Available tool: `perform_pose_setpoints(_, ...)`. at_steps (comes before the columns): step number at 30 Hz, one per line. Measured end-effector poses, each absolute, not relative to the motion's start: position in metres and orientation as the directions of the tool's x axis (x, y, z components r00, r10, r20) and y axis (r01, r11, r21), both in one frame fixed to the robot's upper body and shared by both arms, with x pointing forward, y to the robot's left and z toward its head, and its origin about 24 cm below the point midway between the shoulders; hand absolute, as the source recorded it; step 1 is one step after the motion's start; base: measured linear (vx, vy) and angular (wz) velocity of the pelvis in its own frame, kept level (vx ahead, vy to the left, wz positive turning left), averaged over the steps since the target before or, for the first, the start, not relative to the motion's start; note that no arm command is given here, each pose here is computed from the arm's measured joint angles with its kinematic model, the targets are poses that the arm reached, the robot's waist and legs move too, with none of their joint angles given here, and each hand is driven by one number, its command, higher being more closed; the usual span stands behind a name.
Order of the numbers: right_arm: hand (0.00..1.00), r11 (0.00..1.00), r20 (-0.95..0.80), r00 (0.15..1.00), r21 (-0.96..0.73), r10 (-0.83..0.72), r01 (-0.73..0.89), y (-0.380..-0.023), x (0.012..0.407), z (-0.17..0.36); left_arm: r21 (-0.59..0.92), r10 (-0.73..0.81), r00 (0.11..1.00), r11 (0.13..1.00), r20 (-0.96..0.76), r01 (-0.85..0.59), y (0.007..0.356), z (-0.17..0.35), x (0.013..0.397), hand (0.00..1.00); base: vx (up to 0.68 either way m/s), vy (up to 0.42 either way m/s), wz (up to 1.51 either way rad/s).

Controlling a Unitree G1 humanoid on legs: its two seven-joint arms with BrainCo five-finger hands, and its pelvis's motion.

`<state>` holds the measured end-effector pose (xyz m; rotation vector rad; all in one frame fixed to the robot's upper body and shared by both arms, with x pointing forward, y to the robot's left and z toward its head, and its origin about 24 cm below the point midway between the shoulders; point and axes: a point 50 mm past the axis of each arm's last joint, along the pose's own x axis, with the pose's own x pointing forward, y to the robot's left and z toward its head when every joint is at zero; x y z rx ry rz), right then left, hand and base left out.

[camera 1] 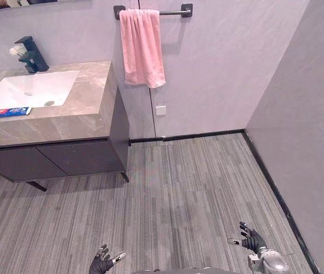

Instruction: Organize washtable

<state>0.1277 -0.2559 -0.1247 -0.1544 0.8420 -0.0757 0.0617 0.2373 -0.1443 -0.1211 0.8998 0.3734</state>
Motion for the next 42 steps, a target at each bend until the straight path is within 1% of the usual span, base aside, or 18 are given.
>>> perform_pose_setpoints(6, 0.00, 0.985, -0.761, 0.635, -0.172, -0.134, 0.002, -0.258, 0.121, -0.129, 0.064, 0.287, 0.555, 0.920, -0.780, -0.387, 0.243, -0.143, 0.060, 0.00, 0.00, -0.002, -0.01)
perform_pose_setpoints(11, 0.00, 0.985, -0.763, 0.631, -0.175, -0.142, 0.010, -0.260, 0.120, -0.129, 0.064, 0.287, 0.553, 0.920, -0.782, -0.387, 0.242, -0.144, 0.060, 0.00, -0.01, -0.002, 0.00)
perform_pose_setpoints(17, 0.00, 0.984, -0.768, 0.619, -0.173, -0.164, 0.046, -0.265, 0.117, -0.129, 0.056, 0.277, 0.534, 0.918, -0.799, -0.392, 0.238, -0.147, 0.056, 0.00, -0.04, -0.009, 0.00)
perform_pose_setpoints(23, 0.00, 0.986, -0.791, 0.589, -0.148, -0.167, 0.081, -0.263, 0.109, -0.134, 0.040, 0.263, 0.529, 0.918, -0.807, -0.395, 0.231, -0.149, 0.055, 0.00, -0.01, -0.006, -0.01)
perform_pose_setpoints(33, 0.00, 0.987, -0.789, 0.593, -0.116, -0.159, 0.111, -0.256, 0.111, -0.136, 0.031, 0.241, 0.541, 0.929, -0.806, -0.368, 0.226, -0.150, 0.061, 0.00, 0.01, -0.006, -0.15)
perform_pose_setpoints(37, 0.00, 0.989, -0.768, 0.623, -0.087, -0.145, 0.123, -0.250, 0.125, -0.134, 0.023, 0.231, 0.559, 0.935, -0.797, -0.353, 0.224, -0.149, 0.069, 0.00, 0.02, 0.008, -0.35)
perform_pose_setpoints(42, 0.00, 0.988, -0.783, 0.605, -0.078, -0.143, 0.132, -0.248, 0.118, -0.137, 0.011, 0.195, 0.566, 0.950, -0.801, -0.312, 0.218, -0.150, 0.074, 0.00, 0.06, 0.049, -0.13)
